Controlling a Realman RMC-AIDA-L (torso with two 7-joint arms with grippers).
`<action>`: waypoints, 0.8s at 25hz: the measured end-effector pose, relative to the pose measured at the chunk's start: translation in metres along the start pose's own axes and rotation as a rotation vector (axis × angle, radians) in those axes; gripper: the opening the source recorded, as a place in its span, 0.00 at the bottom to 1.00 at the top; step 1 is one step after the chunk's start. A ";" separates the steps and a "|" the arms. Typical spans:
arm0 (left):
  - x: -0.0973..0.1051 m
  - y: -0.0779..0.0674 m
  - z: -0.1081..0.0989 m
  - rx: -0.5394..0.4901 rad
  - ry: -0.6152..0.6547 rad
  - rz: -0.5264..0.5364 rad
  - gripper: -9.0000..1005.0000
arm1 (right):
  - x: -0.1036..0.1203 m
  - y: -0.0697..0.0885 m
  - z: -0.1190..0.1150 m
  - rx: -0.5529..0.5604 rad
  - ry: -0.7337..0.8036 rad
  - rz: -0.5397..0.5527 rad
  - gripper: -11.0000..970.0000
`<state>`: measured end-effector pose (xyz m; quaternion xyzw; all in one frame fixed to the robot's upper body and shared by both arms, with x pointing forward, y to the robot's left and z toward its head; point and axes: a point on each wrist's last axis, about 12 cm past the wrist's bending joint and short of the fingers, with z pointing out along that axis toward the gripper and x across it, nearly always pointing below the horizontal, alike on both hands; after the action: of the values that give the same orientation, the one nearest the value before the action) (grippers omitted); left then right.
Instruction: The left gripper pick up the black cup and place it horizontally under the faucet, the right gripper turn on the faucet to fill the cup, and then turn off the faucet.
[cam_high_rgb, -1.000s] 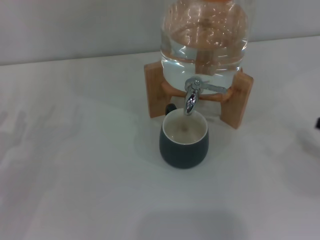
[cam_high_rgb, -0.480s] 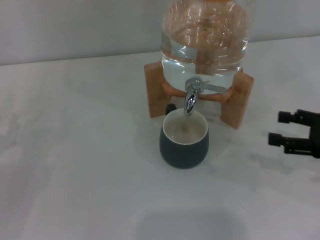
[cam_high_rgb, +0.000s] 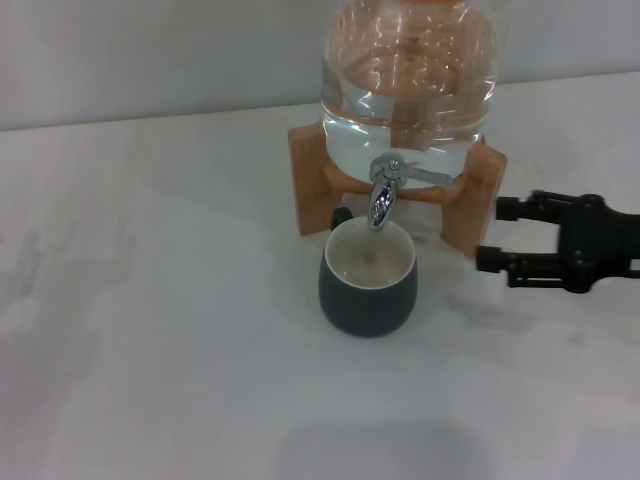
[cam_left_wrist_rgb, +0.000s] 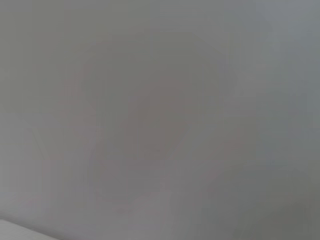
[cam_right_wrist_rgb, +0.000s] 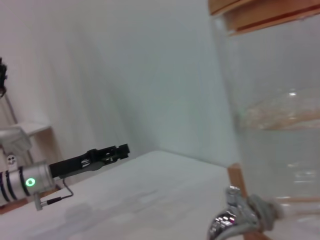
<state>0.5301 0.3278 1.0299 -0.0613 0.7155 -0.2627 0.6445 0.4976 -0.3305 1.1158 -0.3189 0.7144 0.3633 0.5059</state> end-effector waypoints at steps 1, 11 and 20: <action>0.000 0.000 0.000 0.000 0.000 0.000 0.52 | -0.002 0.000 0.003 -0.004 0.005 -0.005 0.88; 0.001 0.000 -0.001 -0.001 0.002 -0.005 0.52 | -0.018 -0.002 0.027 0.037 0.014 -0.028 0.88; 0.001 -0.001 0.001 0.000 0.004 -0.003 0.52 | -0.022 -0.002 0.030 0.032 0.001 -0.031 0.88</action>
<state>0.5311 0.3263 1.0295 -0.0620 0.7166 -0.2638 0.6427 0.5200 -0.3038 1.1292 -0.3220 0.7154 0.3438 0.5161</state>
